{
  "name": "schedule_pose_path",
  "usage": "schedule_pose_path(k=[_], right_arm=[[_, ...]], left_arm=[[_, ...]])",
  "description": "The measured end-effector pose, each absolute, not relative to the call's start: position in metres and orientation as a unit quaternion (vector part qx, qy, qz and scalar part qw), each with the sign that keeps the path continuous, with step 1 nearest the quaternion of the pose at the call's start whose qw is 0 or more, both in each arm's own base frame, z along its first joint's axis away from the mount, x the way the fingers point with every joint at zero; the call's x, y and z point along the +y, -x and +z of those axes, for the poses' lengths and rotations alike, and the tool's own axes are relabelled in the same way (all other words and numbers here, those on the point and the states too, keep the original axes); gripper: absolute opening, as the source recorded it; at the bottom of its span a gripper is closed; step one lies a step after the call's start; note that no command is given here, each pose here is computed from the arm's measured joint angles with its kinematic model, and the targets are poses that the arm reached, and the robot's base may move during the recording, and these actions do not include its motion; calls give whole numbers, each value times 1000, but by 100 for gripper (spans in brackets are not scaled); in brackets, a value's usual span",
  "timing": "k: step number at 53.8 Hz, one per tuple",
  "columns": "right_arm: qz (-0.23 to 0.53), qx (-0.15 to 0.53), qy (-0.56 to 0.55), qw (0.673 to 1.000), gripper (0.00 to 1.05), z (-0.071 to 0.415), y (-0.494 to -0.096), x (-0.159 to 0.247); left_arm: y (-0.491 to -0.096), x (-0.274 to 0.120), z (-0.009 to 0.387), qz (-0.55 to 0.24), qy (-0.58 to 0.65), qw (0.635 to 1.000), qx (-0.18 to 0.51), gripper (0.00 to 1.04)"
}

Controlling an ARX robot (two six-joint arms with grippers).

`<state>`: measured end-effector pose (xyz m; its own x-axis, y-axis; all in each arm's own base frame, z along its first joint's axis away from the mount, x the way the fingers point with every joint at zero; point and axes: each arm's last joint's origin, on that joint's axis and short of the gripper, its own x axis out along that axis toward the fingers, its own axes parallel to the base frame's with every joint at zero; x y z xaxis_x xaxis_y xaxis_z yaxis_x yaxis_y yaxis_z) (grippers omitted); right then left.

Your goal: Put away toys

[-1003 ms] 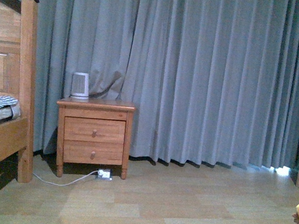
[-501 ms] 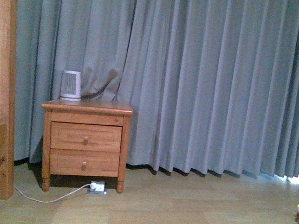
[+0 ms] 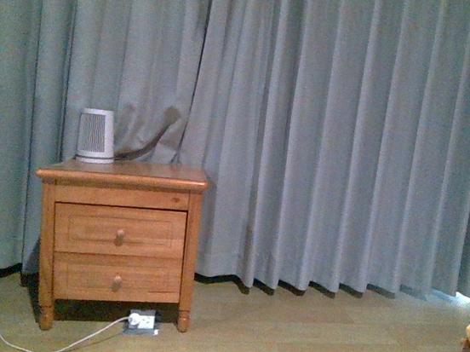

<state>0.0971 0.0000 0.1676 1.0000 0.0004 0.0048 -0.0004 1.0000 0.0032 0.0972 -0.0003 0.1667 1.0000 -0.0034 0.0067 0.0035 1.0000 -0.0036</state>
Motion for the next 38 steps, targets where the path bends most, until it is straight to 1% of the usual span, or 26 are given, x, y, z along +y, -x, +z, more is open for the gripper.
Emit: schedule_pose_path(k=[38], right_arm=[[0,-3,-2,1000,7,168,-97,0]], left_arm=[[-97,0,167,-1,2,1000,-4,98]])
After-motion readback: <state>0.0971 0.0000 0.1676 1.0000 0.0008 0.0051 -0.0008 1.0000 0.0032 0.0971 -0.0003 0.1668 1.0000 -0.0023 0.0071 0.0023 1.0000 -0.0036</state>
